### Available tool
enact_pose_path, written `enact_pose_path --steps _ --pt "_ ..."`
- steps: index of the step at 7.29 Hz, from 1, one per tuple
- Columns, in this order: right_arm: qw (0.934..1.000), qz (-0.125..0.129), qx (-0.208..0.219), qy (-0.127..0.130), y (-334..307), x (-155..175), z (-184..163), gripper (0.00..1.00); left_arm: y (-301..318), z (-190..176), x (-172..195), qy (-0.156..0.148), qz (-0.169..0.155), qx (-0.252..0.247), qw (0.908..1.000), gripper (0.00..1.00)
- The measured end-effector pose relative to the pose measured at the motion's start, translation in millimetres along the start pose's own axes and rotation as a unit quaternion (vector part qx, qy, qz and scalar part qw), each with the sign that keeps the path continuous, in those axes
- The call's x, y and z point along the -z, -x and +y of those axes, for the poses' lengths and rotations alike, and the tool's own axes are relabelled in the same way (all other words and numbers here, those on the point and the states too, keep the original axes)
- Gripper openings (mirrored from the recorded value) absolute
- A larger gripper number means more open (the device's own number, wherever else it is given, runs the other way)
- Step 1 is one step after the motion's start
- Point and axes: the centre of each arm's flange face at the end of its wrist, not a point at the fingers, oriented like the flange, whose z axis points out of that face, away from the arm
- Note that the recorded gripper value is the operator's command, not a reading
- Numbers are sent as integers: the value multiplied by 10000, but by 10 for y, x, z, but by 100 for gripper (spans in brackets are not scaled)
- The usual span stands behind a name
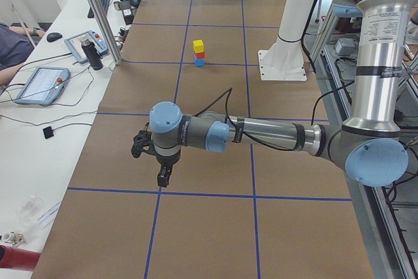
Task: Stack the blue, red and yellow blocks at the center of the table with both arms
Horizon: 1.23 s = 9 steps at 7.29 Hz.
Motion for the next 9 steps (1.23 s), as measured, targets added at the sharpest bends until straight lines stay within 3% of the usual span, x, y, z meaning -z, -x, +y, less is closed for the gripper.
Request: enact_pose_path --steps 6,9 --pt "10000 22 -52 53 -49 -42 51 99 151 86 -141 156 -148 25 9998 100" --pt "9997 28 -193 171 -178 -162 271 99 125 55 -116 132 -156 101 9997 100"
